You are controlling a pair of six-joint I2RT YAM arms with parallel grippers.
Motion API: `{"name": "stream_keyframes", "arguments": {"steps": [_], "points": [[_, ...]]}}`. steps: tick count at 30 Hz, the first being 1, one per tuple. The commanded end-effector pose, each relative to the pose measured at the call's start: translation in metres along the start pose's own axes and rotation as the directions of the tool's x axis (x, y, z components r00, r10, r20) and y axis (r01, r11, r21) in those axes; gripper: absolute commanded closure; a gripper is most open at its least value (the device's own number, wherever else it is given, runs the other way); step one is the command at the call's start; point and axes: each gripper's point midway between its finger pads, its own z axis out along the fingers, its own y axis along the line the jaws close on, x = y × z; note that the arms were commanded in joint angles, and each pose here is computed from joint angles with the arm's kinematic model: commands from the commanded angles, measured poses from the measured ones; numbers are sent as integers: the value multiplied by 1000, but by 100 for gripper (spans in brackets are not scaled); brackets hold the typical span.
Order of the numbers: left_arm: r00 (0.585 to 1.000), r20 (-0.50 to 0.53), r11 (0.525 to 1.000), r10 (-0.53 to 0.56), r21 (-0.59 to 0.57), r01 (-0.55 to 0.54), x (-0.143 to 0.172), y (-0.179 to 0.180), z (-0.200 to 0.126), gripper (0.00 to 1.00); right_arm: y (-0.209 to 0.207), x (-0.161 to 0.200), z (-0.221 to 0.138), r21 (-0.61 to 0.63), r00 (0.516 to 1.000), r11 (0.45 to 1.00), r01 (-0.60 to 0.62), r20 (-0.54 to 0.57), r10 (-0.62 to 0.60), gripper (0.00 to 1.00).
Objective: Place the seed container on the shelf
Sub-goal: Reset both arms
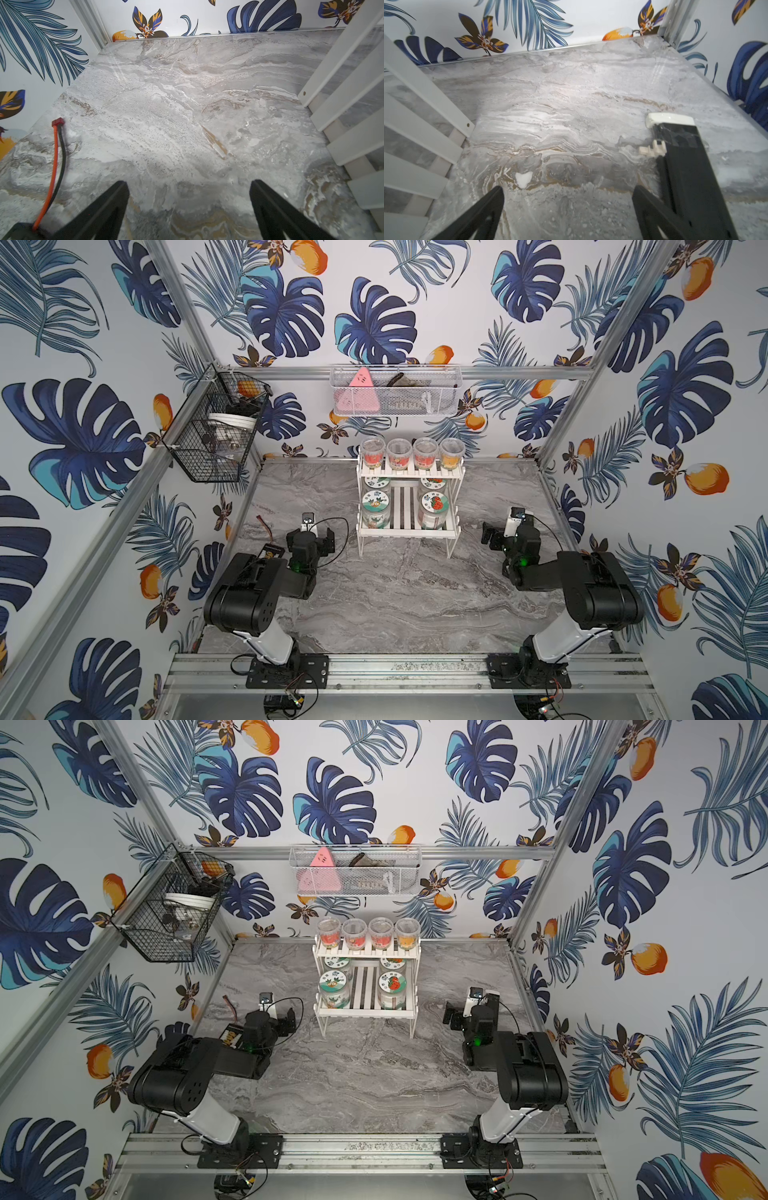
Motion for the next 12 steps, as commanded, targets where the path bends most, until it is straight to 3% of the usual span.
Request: {"name": "stream_keyframes", "arguments": {"steps": [1,12], "points": [[999,39,1000,-5,4,5,-11,-4,0,1,-5,-1,1,28,1000,1000,-11,11,11,0],[999,40,1000,-7,6,7,-11,-4,1,1,-4,-1,0,32,1000,999,-9,7,9,0]]}}
